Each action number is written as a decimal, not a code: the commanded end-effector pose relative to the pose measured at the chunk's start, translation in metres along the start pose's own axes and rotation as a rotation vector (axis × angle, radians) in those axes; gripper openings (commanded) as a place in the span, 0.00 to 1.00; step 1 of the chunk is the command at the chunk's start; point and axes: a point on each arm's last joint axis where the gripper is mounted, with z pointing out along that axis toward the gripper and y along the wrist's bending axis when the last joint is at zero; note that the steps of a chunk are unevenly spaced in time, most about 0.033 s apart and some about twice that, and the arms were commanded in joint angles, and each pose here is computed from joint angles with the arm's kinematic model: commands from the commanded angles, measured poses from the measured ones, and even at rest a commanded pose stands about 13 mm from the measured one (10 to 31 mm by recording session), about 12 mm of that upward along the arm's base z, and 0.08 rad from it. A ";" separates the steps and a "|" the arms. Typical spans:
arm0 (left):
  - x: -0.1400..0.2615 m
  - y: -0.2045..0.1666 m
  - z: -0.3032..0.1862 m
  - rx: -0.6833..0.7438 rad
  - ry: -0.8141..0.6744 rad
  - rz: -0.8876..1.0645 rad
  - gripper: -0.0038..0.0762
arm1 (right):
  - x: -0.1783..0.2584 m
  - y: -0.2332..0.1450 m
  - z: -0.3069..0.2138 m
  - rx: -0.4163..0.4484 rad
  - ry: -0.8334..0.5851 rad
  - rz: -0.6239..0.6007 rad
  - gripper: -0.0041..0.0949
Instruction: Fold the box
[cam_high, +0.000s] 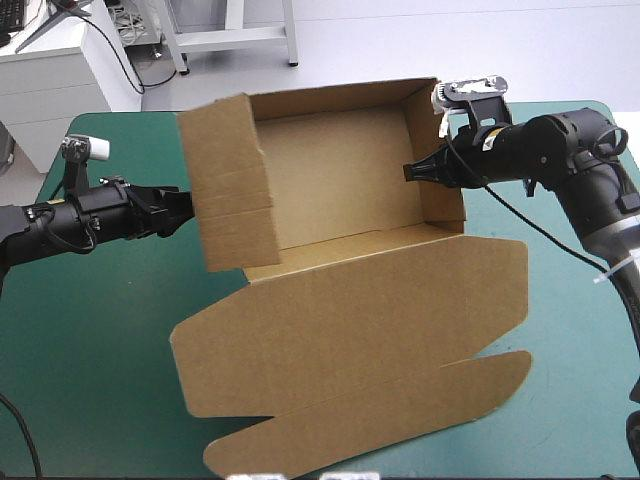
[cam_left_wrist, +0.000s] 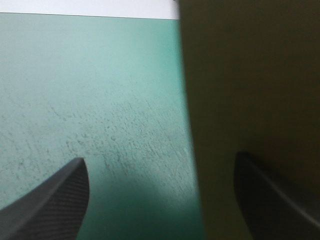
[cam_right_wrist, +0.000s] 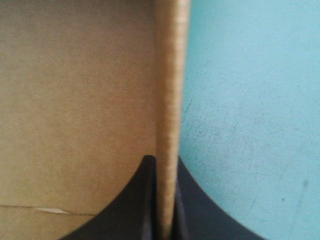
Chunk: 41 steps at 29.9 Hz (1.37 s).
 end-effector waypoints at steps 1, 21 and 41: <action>-0.013 -0.015 -0.008 0.030 -0.093 -0.012 0.76 | -0.009 0.001 -0.019 0.016 -0.094 -0.005 0.02; -0.014 -0.040 -0.013 0.297 -0.107 -0.046 0.76 | -0.009 0.000 -0.019 0.023 -0.090 0.004 0.02; -0.008 -0.055 0.000 0.081 -0.020 -0.086 0.70 | -0.011 0.030 -0.016 0.045 -0.151 0.047 0.04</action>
